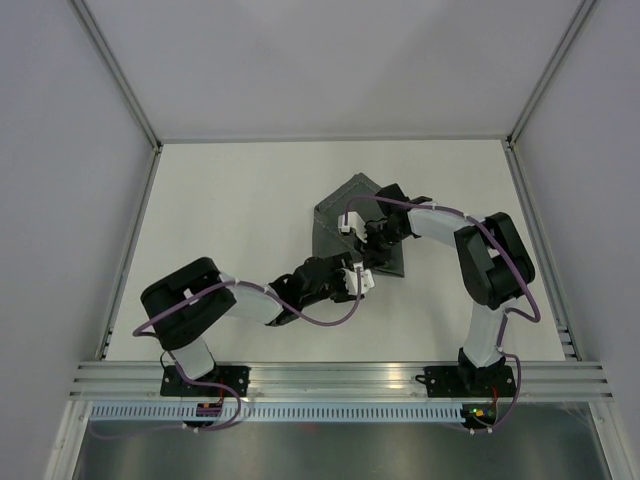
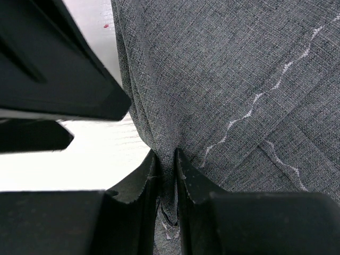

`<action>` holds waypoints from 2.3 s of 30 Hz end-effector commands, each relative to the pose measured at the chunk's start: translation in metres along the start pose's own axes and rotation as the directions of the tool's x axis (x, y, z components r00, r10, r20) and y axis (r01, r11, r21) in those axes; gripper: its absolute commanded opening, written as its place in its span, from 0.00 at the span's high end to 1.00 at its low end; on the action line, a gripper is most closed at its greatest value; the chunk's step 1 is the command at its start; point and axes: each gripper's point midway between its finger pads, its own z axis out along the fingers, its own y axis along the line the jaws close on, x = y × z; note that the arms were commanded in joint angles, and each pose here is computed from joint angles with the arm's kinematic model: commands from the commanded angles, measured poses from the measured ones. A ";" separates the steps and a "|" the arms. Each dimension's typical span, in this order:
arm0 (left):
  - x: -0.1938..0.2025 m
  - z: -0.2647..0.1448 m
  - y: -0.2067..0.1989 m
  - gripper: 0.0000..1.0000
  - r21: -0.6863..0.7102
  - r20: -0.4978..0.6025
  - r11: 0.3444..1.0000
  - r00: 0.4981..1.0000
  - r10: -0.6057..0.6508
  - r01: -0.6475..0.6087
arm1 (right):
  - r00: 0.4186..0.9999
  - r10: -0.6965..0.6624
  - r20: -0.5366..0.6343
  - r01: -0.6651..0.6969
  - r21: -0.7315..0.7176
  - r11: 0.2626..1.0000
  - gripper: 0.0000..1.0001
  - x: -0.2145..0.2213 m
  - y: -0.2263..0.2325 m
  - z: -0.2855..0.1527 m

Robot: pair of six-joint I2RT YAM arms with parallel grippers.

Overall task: Fold the napkin, place the utensils inside, and roll it up
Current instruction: Roll the napkin with the utensil

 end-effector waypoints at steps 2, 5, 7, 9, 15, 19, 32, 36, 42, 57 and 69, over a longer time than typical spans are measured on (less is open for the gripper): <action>0.003 0.009 -0.007 0.29 0.061 -0.012 0.991 0.993 0.117 -0.116 | 0.958 0.148 -0.247 -0.192 -0.165 0.967 0.86 0.079 0.056 0.013; 0.012 0.014 -0.007 0.29 0.061 -0.039 0.985 0.986 0.163 -0.160 | 0.957 0.149 -0.251 -0.193 -0.163 0.967 0.86 0.081 0.056 0.012; 0.010 0.018 -0.004 0.29 0.055 -0.036 0.979 0.980 0.197 -0.195 | 0.956 0.152 -0.250 -0.196 -0.162 0.967 0.86 0.081 0.055 0.011; 0.018 0.020 0.000 0.29 0.041 -0.070 0.975 0.973 0.221 -0.218 | 0.956 0.152 -0.252 -0.197 -0.164 0.967 0.86 0.081 0.055 0.010; 0.032 0.026 0.000 0.31 0.074 -0.131 0.951 0.943 0.306 -0.299 | 0.954 0.153 -0.256 -0.200 -0.168 0.965 0.86 0.084 0.055 0.010; 0.044 0.025 -0.008 0.38 0.140 -0.174 0.943 0.931 0.322 -0.301 | 0.952 0.159 -0.262 -0.208 -0.173 0.963 0.87 0.088 0.056 0.009; 0.059 0.027 -0.024 0.78 0.246 -0.228 0.932 0.918 0.324 -0.268 | 0.951 0.165 -0.262 -0.218 -0.187 0.958 0.87 0.088 0.056 0.008; 0.056 0.028 -0.032 0.90 0.292 -0.224 0.931 0.931 0.289 -0.219 | 0.953 0.166 -0.255 -0.216 -0.182 0.959 0.87 0.085 0.056 0.006; 0.051 0.028 -0.037 0.98 0.327 -0.238 0.936 0.948 0.213 -0.128 | 0.958 0.170 -0.232 -0.213 -0.173 0.962 0.84 0.078 0.057 0.000; 0.044 0.019 -0.053 0.98 0.419 -0.315 0.901 0.949 0.025 0.115 | 0.969 0.199 -0.148 -0.216 -0.107 0.971 0.43 0.056 0.055 -0.021; 0.042 0.014 -0.062 0.98 0.448 -0.321 0.874 0.946 -0.037 0.186 | 0.966 0.257 -0.026 -0.258 -0.032 0.966 0.34 0.037 0.037 -0.049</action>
